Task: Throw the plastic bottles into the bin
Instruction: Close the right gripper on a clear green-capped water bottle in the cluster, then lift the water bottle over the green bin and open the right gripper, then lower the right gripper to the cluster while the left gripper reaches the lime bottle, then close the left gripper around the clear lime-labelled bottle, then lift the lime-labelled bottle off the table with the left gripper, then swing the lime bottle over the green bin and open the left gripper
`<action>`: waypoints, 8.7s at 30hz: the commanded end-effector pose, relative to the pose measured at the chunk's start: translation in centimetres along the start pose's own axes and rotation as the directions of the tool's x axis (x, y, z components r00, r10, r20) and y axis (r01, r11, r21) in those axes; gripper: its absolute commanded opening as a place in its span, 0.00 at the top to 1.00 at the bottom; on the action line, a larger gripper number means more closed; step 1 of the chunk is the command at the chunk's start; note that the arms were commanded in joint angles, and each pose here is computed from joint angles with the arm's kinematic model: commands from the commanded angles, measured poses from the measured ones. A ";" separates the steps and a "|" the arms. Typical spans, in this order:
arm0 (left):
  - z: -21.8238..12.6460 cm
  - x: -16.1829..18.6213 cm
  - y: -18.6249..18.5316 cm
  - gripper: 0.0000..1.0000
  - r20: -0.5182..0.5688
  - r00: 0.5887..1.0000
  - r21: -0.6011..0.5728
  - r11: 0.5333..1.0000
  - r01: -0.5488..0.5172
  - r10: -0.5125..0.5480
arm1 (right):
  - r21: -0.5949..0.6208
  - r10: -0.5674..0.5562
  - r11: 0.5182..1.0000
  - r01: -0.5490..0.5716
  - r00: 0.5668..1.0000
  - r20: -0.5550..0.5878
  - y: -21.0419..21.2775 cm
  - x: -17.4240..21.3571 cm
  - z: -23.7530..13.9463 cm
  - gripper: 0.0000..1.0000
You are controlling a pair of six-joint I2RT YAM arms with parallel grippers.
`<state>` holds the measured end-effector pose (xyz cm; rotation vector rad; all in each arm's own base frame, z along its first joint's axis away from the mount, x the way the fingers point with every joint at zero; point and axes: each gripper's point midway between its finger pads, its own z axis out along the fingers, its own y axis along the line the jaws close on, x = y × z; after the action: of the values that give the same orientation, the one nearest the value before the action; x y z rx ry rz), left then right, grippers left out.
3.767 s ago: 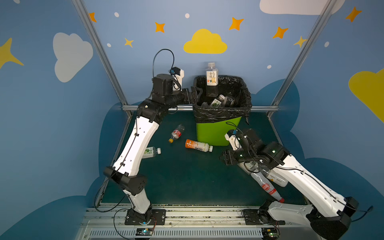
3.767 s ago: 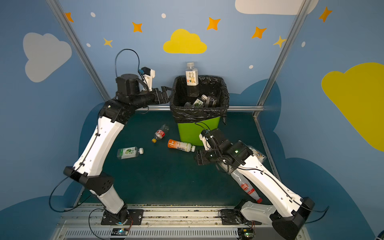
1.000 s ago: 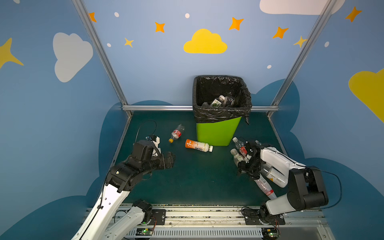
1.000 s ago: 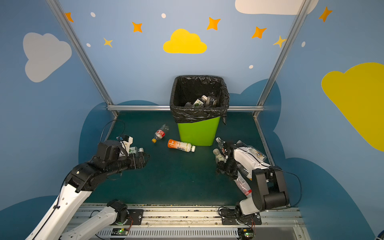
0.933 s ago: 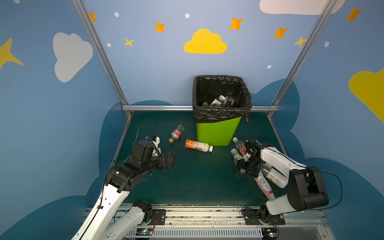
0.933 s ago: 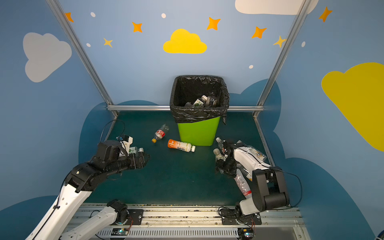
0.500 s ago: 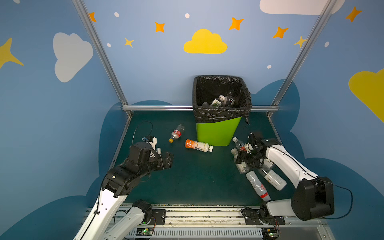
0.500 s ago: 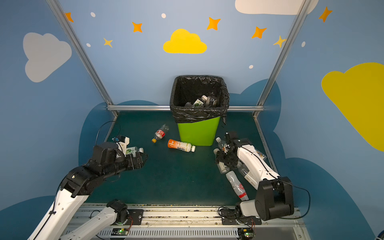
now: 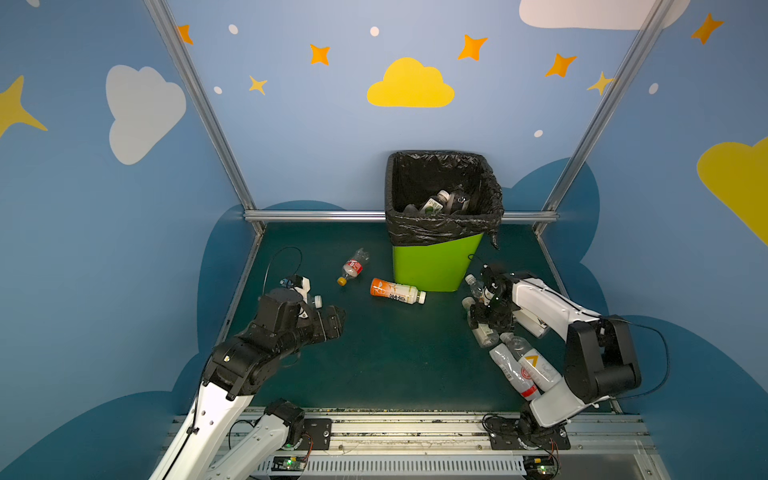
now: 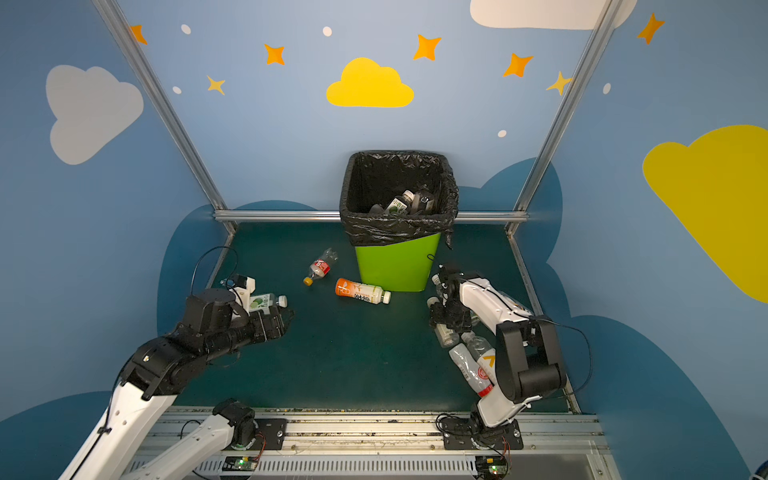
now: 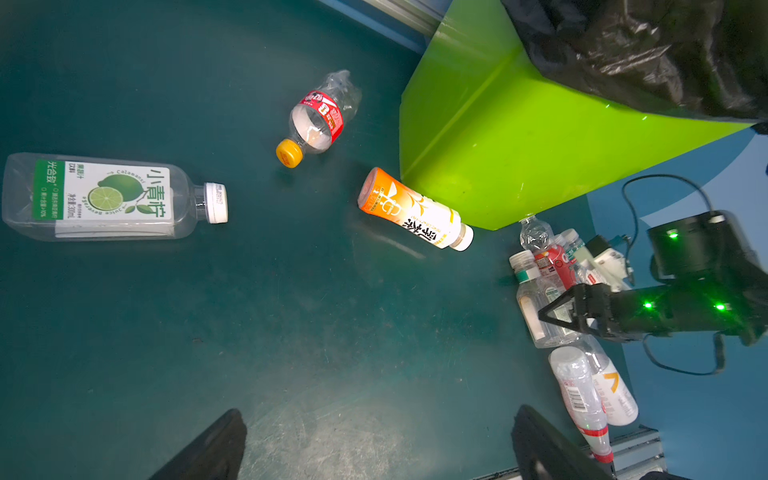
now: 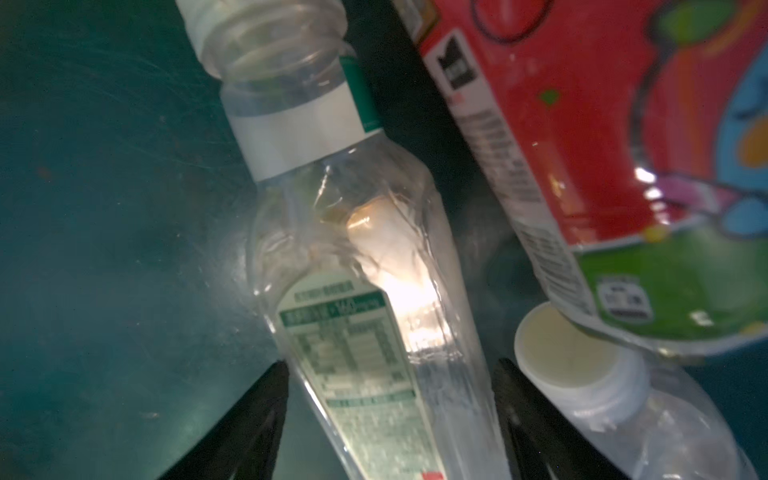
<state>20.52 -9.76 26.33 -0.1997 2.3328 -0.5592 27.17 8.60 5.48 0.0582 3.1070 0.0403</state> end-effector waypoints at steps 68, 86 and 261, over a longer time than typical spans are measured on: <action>4.0 1.2 10.0 0.00 -0.026 0.918 -0.390 0.850 0.354 -0.395 | -0.386 -0.083 0.797 0.464 0.718 0.691 7.3 4.5 -31.7 0.16; 10.7 -4.2 18.3 0.00 0.213 0.557 -0.319 0.481 0.817 -0.803 | -0.457 -0.239 0.679 0.575 0.761 0.603 12.8 6.5 -27.3 0.15; 21.9 -8.6 23.6 0.55 -0.194 0.642 -0.545 0.626 0.557 -0.741 | -0.380 -0.066 0.859 0.343 0.809 0.584 6.0 -3.4 -24.9 0.13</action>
<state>42.50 6.59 4.10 -1.4159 2.7519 -0.4283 29.96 13.81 29.82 -0.2342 2.4221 0.6431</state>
